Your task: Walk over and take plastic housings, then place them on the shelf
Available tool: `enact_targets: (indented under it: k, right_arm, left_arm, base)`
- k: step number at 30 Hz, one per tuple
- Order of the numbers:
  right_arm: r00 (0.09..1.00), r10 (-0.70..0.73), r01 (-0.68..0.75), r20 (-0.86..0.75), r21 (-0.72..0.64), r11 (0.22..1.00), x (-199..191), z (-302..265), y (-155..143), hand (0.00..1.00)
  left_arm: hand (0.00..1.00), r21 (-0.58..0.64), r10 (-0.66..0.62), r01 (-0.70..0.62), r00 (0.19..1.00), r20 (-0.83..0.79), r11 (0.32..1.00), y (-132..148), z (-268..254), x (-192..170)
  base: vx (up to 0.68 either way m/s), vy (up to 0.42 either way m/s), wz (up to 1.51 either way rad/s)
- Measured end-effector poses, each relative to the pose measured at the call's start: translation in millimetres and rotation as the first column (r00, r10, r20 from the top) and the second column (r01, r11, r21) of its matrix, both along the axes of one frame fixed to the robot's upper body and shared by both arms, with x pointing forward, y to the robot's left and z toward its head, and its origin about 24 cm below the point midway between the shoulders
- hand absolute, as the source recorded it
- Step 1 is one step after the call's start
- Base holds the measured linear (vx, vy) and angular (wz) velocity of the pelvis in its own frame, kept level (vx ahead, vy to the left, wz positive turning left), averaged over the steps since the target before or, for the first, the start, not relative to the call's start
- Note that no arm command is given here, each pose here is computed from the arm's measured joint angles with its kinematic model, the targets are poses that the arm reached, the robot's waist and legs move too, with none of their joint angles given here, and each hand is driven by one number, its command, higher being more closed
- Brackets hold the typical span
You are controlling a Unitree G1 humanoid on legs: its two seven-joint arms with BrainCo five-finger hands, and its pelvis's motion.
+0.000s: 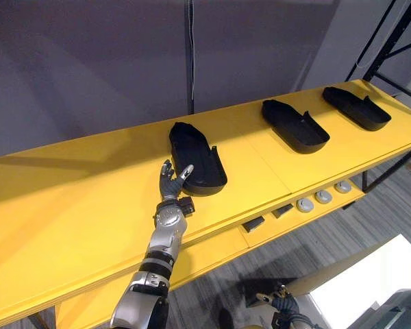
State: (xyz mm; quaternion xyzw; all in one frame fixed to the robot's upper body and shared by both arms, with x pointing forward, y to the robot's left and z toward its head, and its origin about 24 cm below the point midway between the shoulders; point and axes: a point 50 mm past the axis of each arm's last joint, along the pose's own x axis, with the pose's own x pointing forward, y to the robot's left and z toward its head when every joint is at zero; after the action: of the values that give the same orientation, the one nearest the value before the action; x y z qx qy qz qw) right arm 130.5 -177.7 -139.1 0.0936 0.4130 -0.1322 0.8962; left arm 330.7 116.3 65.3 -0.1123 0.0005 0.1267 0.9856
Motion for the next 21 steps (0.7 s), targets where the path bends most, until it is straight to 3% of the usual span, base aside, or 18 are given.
enact_targets:
  k: [7,8,13,21]
  right_arm:
    - [1.0,-0.022,0.022,-0.005,-0.015,1.0,-9,0,-4,0.0]
    - [1.0,-0.024,0.024,-0.003,-0.016,1.0,-10,0,-4,0.0]
    - [1.0,-0.029,0.029,0.009,-0.018,0.999,-12,2,-5,0.0]
    - [1.0,-0.027,0.027,0.005,-0.009,1.0,-21,0,-5,0.0]
  left_arm:
    - [0.0,0.128,-0.039,0.005,0.964,0.263,0.992,-21,56,-17]
    - [1.0,0.153,-0.06,0.013,0.948,0.312,0.988,-27,66,-21]
    - [1.0,0.235,-0.151,0.065,0.917,0.37,0.97,-41,76,-34]
    - [1.0,0.432,-0.471,0.295,0.792,0.388,0.852,-87,77,-57]
  base:
    - [0.05,0.007,0.05]
    - [0.02,0.014,0.03]
    - [0.0,0.006,0.01]
    - [0.0,0.0,0.0]
